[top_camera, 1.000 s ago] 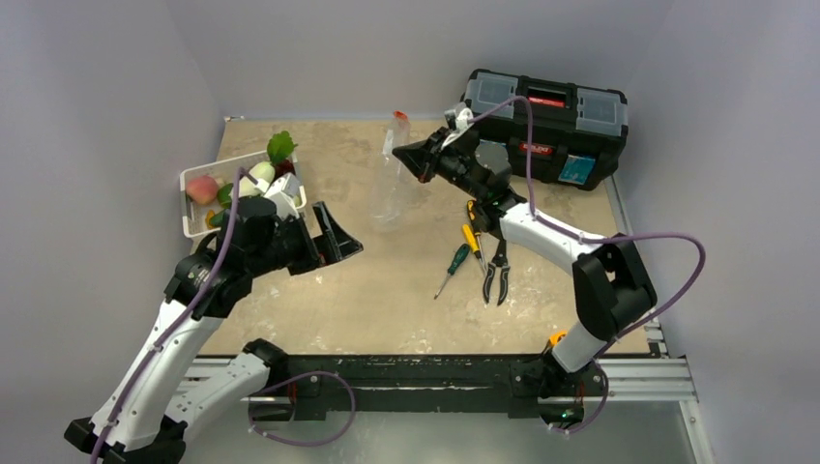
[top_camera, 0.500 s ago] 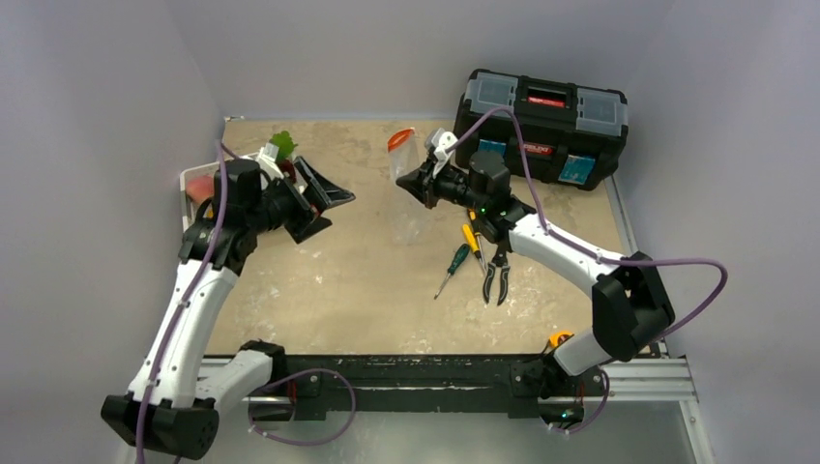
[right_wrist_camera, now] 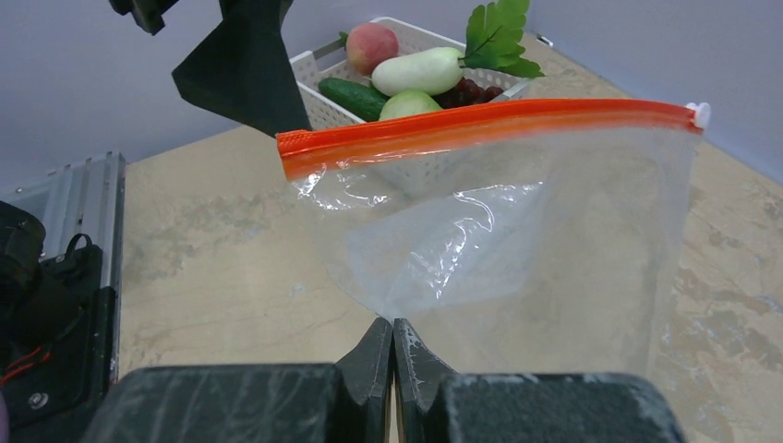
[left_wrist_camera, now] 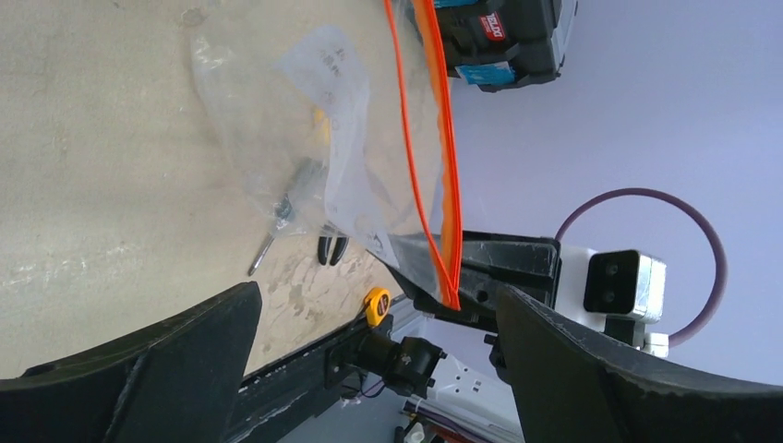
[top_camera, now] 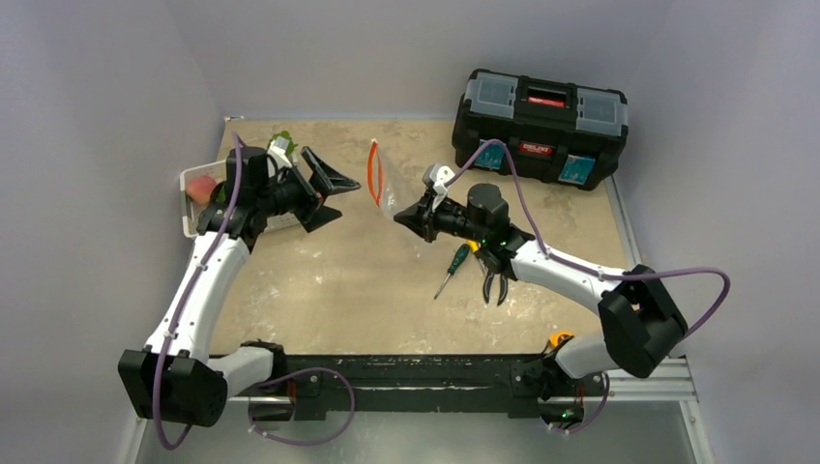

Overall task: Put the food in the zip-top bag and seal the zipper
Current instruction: Open the zipper of the food storage bag.

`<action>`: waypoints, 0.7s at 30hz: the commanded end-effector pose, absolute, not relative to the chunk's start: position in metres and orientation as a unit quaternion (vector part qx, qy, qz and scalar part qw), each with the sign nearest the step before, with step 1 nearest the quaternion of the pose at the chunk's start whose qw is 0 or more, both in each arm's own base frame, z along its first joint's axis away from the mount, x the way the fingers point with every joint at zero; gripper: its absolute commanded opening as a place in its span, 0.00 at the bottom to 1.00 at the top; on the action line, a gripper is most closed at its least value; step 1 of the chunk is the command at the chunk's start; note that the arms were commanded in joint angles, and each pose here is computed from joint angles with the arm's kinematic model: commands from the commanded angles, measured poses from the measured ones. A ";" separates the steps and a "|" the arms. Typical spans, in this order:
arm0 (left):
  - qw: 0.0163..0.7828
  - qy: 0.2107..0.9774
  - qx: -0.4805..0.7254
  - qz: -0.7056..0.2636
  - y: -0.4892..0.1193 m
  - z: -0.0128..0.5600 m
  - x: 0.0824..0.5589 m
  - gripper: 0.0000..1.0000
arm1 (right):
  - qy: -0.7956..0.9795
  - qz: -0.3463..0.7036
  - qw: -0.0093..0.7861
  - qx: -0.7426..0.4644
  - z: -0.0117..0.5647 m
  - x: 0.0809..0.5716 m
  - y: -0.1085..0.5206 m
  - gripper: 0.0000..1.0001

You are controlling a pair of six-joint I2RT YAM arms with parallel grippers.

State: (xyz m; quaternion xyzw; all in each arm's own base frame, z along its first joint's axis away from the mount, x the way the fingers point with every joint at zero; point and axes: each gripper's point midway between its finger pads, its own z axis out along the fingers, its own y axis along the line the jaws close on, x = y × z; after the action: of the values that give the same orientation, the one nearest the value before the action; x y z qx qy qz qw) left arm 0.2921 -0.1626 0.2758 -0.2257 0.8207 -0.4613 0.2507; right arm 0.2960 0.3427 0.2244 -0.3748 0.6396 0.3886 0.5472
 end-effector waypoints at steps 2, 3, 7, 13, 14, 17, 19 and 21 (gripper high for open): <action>0.253 0.806 -0.232 -0.482 -0.167 0.280 0.311 0.97 | 0.612 0.416 0.571 -0.356 0.247 0.281 0.340 0.00; 0.249 0.805 -0.232 -0.487 -0.168 0.278 0.313 0.95 | 0.614 0.416 0.570 -0.354 0.246 0.280 0.339 0.00; 0.242 0.801 -0.231 -0.497 -0.172 0.270 0.324 0.84 | 0.620 0.415 0.567 -0.349 0.240 0.276 0.334 0.00; 0.231 0.799 -0.233 -0.504 -0.176 0.254 0.335 0.67 | 0.621 0.423 0.563 -0.343 0.239 0.271 0.332 0.00; 0.228 0.800 -0.231 -0.505 -0.178 0.251 0.336 0.65 | 0.624 0.421 0.561 -0.344 0.238 0.271 0.332 0.00; 0.218 0.804 -0.226 -0.505 -0.184 0.240 0.336 0.66 | 0.628 0.418 0.558 -0.345 0.235 0.270 0.331 0.00; 0.212 0.807 -0.219 -0.505 -0.189 0.234 0.335 0.67 | 0.629 0.418 0.556 -0.347 0.233 0.269 0.332 0.00; 0.207 0.810 -0.211 -0.507 -0.194 0.229 0.333 0.69 | 0.633 0.419 0.552 -0.347 0.230 0.267 0.333 0.00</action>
State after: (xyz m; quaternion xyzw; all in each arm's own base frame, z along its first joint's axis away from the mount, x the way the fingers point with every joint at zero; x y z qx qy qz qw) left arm 0.3331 -0.1800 0.2256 -0.2442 0.8157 -0.4835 0.2031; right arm 0.2715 0.3323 0.2156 -0.3509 0.6456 0.4147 0.5368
